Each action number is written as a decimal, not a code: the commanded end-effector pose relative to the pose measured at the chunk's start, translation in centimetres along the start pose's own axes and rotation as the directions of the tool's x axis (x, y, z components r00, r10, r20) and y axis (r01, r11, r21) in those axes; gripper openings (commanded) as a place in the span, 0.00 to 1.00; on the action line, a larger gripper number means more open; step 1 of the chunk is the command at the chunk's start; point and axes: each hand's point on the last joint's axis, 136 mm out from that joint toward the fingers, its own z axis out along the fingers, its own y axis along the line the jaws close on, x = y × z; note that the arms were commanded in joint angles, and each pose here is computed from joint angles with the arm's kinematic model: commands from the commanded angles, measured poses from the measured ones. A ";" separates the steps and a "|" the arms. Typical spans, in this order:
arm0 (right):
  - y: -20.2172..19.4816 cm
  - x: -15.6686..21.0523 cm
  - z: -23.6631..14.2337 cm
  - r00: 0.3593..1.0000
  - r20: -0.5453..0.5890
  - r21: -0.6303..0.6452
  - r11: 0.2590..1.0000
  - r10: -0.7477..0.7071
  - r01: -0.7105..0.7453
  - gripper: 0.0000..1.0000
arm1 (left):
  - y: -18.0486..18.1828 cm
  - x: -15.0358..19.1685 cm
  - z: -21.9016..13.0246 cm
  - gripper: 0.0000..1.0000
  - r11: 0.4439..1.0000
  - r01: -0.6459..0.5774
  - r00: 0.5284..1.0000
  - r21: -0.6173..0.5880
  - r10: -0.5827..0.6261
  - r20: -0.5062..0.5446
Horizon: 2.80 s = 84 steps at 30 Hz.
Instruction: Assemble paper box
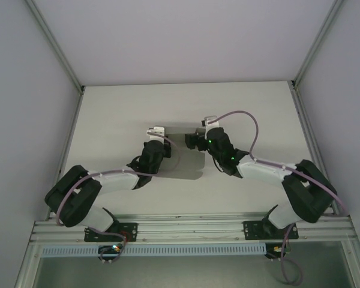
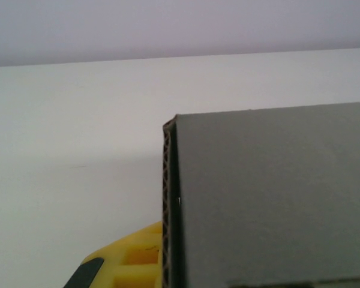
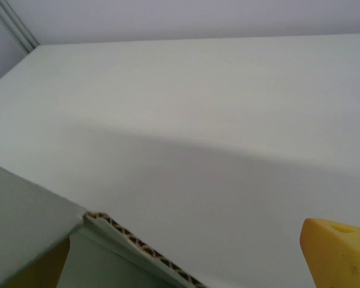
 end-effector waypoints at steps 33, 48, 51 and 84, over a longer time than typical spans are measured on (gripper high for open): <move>-6.0 6.9 -3.7 0.962 -0.262 0.025 0.996 -0.071 0.081 1.00 | -0.3 -1.6 -1.2 0.00 0.998 -0.048 0.999 0.046 0.049 -0.015; 0.8 3.1 -0.4 0.991 -0.133 -0.252 0.967 -0.004 -0.030 1.00 | -1.1 -1.6 -1.4 0.00 0.996 -0.017 1.000 0.090 0.019 -0.014; 1.9 2.4 0.3 0.996 -0.082 -0.240 0.971 -0.026 0.006 1.00 | -1.1 -1.6 -1.5 0.00 0.995 -0.005 1.000 0.096 0.006 -0.014; -5.3 0.3 -5.7 0.975 -0.221 -0.219 0.975 0.000 -0.049 0.64 | 1.7 -1.8 -2.4 0.00 0.998 0.031 0.999 0.063 -0.030 -0.020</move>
